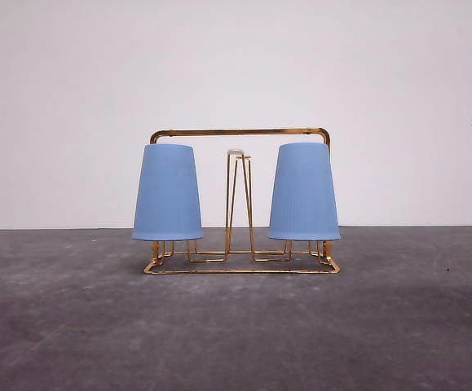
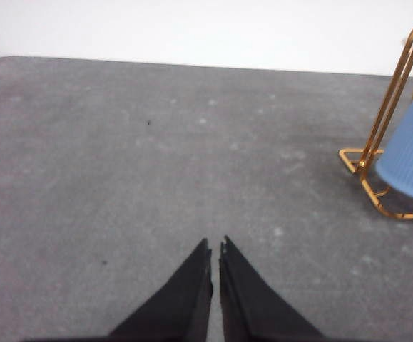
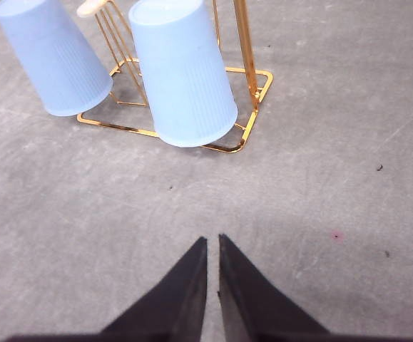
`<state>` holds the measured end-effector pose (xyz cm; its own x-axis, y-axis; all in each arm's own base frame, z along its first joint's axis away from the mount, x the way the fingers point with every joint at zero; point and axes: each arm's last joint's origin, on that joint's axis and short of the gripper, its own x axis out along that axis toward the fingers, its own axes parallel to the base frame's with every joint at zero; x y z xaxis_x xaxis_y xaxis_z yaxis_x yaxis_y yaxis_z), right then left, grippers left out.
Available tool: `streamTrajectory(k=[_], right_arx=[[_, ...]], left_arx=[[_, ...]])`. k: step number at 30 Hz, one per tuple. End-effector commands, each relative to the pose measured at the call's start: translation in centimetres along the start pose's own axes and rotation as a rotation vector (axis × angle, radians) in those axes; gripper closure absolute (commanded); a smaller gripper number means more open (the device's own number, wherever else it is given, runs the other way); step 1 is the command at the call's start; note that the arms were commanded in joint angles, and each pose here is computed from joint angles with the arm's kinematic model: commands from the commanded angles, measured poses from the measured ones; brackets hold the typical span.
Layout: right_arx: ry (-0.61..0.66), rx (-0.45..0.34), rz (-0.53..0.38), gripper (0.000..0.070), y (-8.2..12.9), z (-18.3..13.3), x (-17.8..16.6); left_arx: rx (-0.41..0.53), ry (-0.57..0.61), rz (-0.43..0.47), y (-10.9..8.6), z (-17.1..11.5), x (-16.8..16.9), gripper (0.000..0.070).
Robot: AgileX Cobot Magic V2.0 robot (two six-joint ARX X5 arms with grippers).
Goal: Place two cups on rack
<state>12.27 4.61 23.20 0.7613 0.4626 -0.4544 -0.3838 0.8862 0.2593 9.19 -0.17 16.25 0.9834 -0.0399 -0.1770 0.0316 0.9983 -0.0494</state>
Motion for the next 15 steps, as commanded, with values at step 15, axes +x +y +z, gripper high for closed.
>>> streamTrajectory(k=[15], right_arx=[[-0.057, -0.005, 0.017, 0.0675, 0.25, 0.82, -0.15]], left_arx=[[0.009, -0.076, 0.000, 0.05, -0.47, 0.56, 0.0700]])
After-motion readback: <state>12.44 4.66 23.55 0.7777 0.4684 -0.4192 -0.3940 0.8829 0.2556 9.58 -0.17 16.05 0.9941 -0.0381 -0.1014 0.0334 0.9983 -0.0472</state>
